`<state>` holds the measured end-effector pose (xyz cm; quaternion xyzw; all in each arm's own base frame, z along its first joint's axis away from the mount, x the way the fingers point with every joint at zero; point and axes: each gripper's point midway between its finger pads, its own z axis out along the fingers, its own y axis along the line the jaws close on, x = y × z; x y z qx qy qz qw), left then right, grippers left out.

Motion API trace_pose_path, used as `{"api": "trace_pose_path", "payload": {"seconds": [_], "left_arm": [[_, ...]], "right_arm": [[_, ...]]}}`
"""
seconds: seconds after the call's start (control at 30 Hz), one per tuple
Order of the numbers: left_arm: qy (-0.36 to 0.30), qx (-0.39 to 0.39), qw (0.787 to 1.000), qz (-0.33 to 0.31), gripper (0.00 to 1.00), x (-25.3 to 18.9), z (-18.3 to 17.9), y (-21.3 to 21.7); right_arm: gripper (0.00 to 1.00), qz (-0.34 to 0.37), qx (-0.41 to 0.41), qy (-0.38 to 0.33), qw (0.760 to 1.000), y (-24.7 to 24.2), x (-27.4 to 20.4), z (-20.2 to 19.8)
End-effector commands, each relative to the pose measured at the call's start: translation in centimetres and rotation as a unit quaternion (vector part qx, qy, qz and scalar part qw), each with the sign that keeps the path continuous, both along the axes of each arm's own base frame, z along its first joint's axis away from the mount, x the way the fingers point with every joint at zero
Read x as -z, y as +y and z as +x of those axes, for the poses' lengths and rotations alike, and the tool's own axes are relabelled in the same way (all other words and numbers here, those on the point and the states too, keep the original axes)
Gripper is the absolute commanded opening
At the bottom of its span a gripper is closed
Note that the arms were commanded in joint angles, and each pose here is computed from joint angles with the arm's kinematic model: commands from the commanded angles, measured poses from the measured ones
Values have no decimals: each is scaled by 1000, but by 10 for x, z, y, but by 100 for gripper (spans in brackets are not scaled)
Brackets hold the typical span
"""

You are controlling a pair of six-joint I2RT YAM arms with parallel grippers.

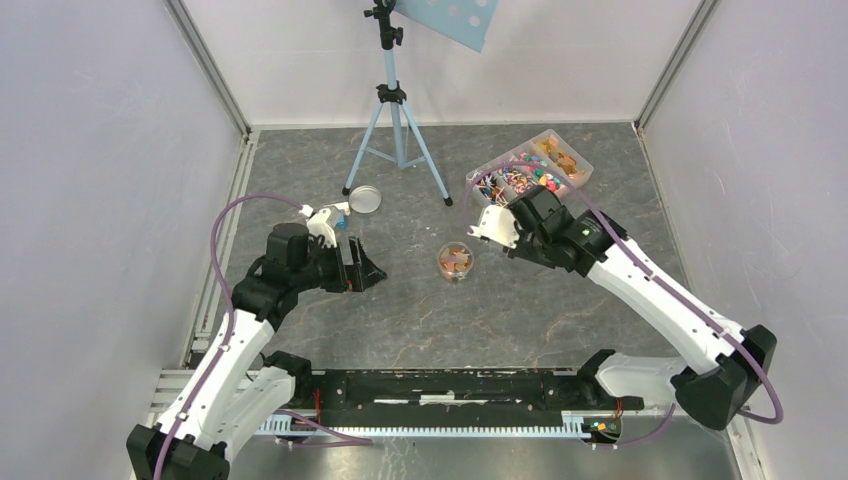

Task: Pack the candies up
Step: Place the fake candies in the packing bottle, then place the spatula at the center of the board.

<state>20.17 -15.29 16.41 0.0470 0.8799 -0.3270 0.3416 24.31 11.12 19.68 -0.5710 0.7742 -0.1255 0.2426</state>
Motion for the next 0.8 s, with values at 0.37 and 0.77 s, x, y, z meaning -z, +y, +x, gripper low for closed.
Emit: {"api": "trace_pose_path", "payload": {"seconds": [0.37,0.77], "left_arm": [[-34,24,999,-3,100,-11,-1,-5],[-26,34,999,-2,100,-7,-3,-9]], "right_arm": [[0,-6,146,-35,989,-85,47,4],[6,61,184,-40,980,-91,103,3]]}}
